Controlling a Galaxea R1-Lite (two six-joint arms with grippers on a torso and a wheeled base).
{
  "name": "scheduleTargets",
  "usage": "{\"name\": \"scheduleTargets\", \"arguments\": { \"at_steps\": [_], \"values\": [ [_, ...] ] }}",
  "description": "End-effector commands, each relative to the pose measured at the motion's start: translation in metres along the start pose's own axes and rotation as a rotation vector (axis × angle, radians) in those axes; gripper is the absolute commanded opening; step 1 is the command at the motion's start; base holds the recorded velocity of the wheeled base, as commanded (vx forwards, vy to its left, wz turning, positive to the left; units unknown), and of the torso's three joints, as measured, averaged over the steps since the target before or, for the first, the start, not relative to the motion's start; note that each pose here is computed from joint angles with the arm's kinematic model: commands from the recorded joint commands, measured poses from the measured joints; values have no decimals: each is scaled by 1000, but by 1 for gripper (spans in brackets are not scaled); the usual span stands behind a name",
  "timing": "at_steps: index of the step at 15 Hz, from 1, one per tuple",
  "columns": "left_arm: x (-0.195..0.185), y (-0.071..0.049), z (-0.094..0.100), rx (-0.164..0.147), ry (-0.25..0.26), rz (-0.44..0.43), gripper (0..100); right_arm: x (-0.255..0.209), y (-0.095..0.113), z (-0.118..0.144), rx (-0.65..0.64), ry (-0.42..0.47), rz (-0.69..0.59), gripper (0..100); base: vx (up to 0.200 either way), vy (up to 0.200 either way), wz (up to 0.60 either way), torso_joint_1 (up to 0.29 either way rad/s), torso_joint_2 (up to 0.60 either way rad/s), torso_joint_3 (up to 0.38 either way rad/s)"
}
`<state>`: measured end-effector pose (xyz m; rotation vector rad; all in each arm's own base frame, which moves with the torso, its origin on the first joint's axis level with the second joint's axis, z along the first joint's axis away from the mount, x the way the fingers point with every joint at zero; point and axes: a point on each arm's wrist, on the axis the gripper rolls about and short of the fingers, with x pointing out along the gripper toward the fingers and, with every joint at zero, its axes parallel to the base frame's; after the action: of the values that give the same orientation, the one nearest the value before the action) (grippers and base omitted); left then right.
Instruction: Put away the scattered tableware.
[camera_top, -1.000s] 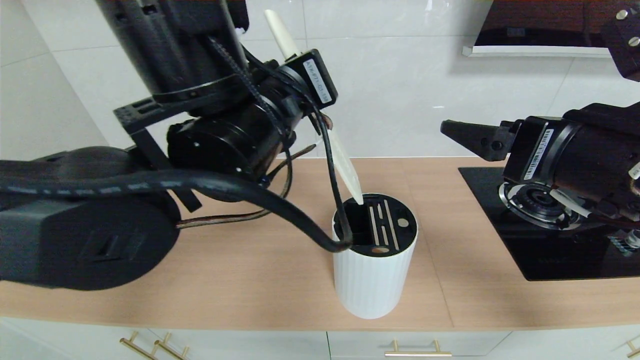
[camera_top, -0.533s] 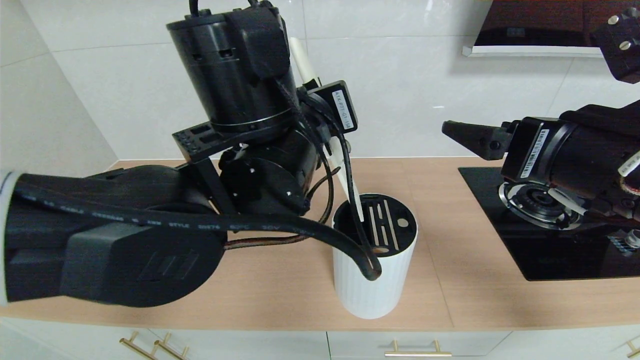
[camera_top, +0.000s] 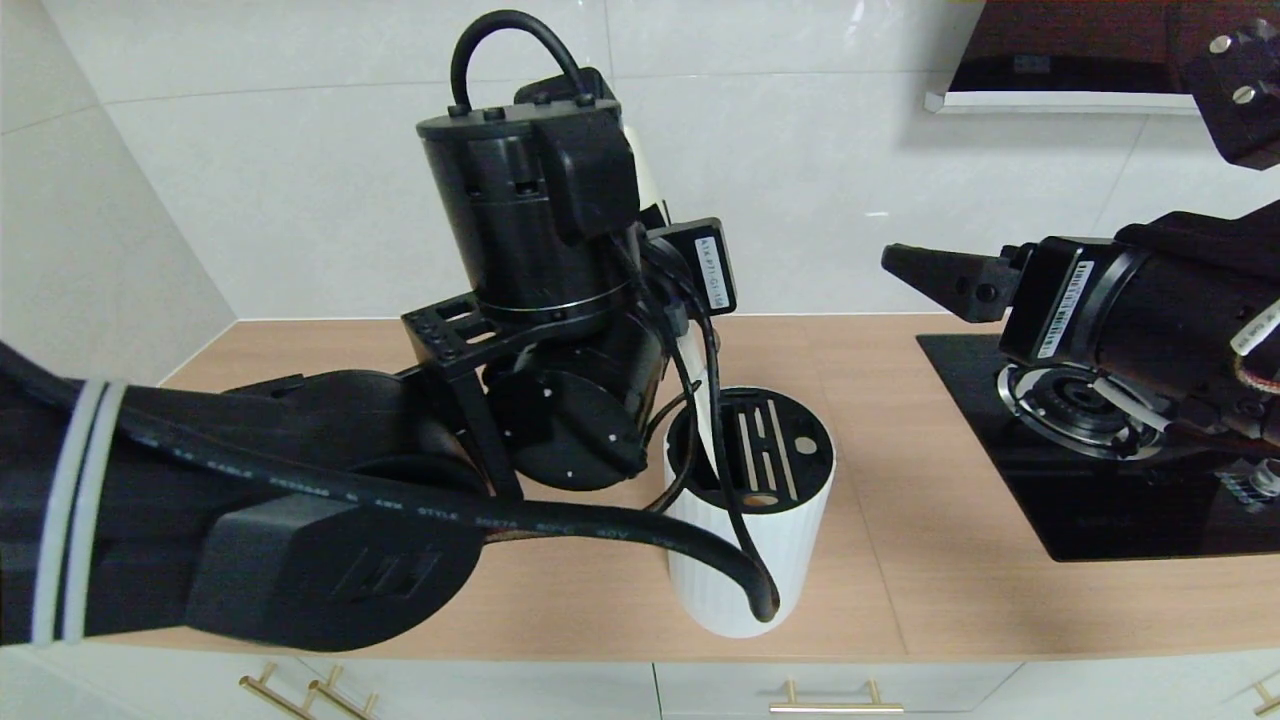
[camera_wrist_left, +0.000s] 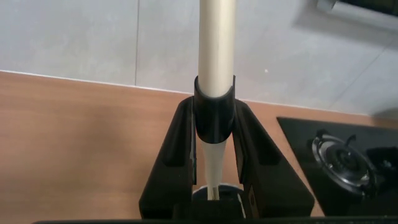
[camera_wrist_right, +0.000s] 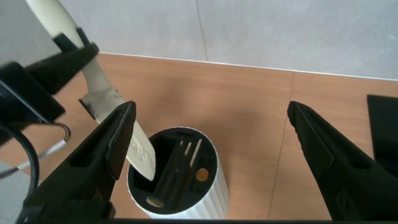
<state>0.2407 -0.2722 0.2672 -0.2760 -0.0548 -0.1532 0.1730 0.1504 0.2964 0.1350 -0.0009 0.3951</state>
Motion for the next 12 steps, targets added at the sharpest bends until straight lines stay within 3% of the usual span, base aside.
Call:
{"name": "scheduleTargets", "arguments": {
  "at_steps": [1,6,10,12],
  "values": [
    [2,-1,-7,10,12,2,0,1,0,-2,-2,6,0,100,0,0,0,0,0,0],
    [6,-9,-24,22,25,8,0,3,1,-3,-4,11,-1,100,0,0,0,0,0,0],
    [7,-15,-47,72,66,9,0,3,1,-3,-5,13,-1,100,0,0,0,0,0,0],
    [10,-16,-56,80,72,11,0,3,1,-3,-5,13,-1,100,0,0,0,0,0,0]
  ]
}}
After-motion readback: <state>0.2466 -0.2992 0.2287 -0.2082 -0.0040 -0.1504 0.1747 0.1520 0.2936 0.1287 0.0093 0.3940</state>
